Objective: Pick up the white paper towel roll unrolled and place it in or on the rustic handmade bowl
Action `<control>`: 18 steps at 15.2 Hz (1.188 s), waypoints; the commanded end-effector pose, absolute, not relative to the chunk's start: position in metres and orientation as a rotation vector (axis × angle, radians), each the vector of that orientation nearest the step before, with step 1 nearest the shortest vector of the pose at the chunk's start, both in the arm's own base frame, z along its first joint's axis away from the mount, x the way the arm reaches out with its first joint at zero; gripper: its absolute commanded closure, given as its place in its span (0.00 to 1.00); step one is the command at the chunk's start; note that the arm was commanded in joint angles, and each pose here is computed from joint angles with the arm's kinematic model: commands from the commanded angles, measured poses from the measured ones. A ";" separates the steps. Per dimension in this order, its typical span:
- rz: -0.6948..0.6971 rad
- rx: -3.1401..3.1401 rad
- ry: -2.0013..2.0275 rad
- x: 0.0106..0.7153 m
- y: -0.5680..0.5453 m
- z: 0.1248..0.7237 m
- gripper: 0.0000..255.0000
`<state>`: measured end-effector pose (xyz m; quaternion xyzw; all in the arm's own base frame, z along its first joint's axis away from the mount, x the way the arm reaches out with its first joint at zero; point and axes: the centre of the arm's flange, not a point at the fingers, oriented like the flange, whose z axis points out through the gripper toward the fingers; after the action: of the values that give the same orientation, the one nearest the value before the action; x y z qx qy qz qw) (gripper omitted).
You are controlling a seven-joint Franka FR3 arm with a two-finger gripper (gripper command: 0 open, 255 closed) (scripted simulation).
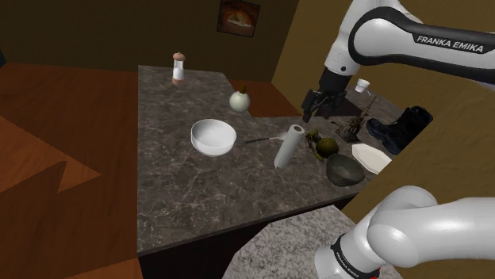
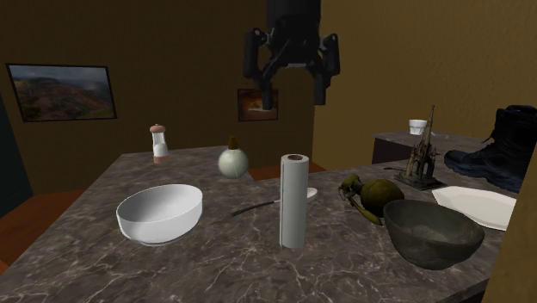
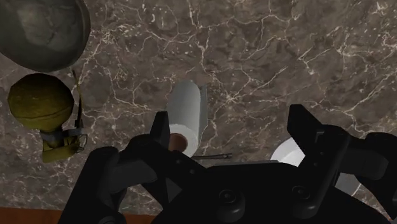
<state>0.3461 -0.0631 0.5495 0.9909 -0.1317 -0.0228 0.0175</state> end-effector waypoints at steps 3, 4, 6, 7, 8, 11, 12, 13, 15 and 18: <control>-0.054 3.093 -0.493 0.369 -0.094 0.508 0.00; -0.050 3.096 -0.513 0.374 -0.102 0.499 0.00; -0.043 3.102 -0.555 0.384 -0.119 0.480 0.00; -0.039 3.105 -0.576 0.389 -0.128 0.471 0.00; -0.036 3.108 -0.597 0.393 -0.136 0.462 0.00; -0.033 3.109 -0.611 0.396 -0.142 0.445 0.00; -0.033 3.109 -0.611 0.396 -0.142 0.440 0.00; -0.033 3.109 -0.611 0.396 -0.141 0.434 0.00; -0.033 3.109 -0.611 0.396 -0.141 0.424 0.00; -0.033 3.109 -0.611 0.396 -0.141 0.415 0.00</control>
<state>0.3957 -0.1405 0.4181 0.9811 -0.1926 -0.0107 -0.0137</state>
